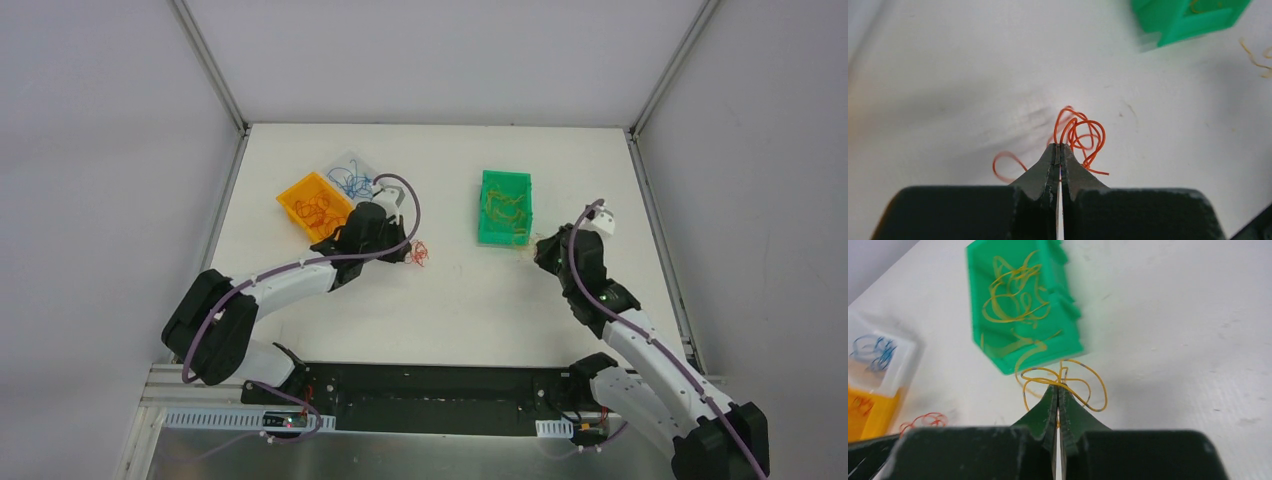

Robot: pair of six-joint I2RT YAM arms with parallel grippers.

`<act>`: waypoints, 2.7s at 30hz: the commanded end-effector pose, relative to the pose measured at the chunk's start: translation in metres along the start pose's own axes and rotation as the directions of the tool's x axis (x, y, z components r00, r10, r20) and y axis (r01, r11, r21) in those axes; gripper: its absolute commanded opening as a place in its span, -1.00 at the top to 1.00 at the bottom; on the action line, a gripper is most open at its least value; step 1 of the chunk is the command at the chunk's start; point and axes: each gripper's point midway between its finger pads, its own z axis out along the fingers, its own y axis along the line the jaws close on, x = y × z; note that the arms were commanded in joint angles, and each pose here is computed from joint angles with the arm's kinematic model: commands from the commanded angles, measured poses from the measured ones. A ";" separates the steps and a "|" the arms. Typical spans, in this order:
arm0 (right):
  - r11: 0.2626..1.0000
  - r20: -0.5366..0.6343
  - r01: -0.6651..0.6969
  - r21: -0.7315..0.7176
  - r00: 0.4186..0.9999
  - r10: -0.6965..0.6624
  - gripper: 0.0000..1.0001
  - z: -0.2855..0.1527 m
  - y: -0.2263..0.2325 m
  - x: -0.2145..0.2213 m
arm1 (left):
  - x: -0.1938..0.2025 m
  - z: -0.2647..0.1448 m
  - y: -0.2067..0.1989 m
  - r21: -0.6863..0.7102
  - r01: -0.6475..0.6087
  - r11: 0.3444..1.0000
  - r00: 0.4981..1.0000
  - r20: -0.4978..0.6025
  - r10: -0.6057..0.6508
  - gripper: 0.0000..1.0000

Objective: Untangle the cables

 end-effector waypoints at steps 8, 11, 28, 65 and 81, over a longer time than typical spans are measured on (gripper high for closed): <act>0.979 0.123 -0.044 0.197 0.992 0.020 1.00 -0.017 -0.031 -0.045 | -0.027 -0.021 0.058 -0.337 0.054 0.940 0.996 0.083 -0.027 1.00; 0.991 0.087 -0.012 0.134 0.996 0.001 1.00 -0.014 -0.007 -0.054 | -0.028 -0.019 0.048 -0.278 0.047 0.959 0.996 0.088 -0.024 1.00; 0.950 -0.162 0.137 0.280 0.982 -0.093 1.00 0.122 0.026 -0.030 | -0.034 -0.023 0.031 -0.180 0.031 0.983 0.992 0.123 -0.009 1.00; 0.999 -0.013 -0.005 -0.052 1.000 0.004 -0.74 0.032 0.037 -0.030 | 0.030 0.019 0.025 -0.331 -0.176 0.927 0.957 -0.279 0.083 -0.98; 0.992 0.104 -0.066 -0.106 0.992 0.077 -0.74 0.014 0.030 -0.038 | 0.066 0.025 0.043 -0.411 -0.209 0.887 0.912 -0.409 0.026 0.50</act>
